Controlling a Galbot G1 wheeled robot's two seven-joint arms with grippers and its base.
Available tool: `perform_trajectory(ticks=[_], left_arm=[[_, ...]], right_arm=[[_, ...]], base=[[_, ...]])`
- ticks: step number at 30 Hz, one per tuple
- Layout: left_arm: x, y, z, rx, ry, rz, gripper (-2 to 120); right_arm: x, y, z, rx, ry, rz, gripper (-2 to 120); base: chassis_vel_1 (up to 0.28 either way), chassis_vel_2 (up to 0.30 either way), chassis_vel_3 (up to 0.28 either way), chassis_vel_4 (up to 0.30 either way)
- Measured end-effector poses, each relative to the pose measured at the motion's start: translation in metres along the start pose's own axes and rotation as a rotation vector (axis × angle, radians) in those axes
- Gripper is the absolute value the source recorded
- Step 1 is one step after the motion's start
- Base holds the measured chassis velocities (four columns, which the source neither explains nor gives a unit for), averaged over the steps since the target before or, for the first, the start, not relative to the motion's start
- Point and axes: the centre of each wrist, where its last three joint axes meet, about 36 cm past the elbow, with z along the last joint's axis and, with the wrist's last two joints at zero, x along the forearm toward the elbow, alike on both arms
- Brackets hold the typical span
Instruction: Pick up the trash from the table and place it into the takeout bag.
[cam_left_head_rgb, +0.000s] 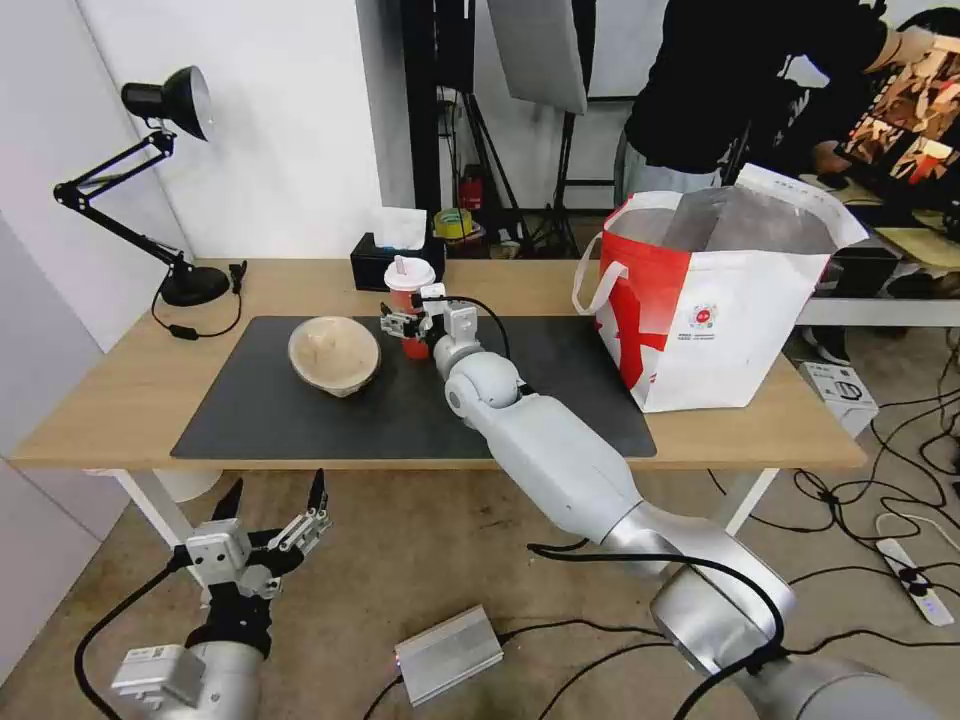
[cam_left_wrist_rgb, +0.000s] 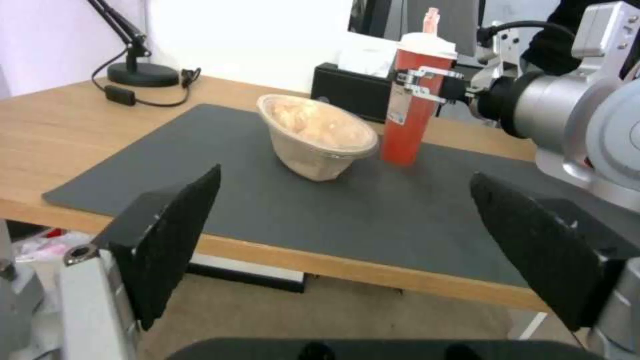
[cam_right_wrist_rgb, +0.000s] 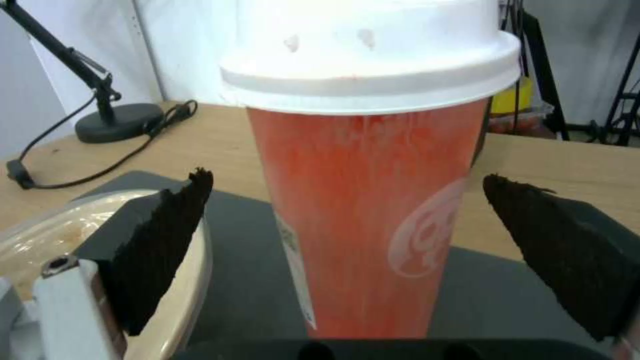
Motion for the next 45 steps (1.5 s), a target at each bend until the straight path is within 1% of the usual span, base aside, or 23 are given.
perform_trajectory(ticks=[4,5,13,36,45], left_arm=[[0.0,0.0,0.0,0.0,0.0,0.001,100],[0.0,0.0,0.001,0.0,0.001,0.005,100],[-0.001,0.0,0.002,-0.002,0.004,0.016,100],[-0.003,-0.003,0.005,0.003,0.01,0.033,100],[-0.005,-0.003,0.006,-0.002,0.011,0.048,100]], right_arm=[[-0.001,-0.001,0.0,0.0,0.0,0.002,100],[-0.003,-0.005,0.0,0.0,0.003,0.005,100],[-0.007,-0.016,0.004,-0.007,0.003,-0.021,100],[-0.013,-0.028,0.008,-0.022,0.014,-0.058,100],[-0.016,-0.038,0.014,-0.036,0.029,-0.068,100]], base=[[0.0,0.0,0.0,0.0],[0.0,0.0,0.0,0.0],[0.0,0.0,0.0,0.0],[0.0,0.0,0.0,0.0],[0.0,0.0,0.0,0.0]])
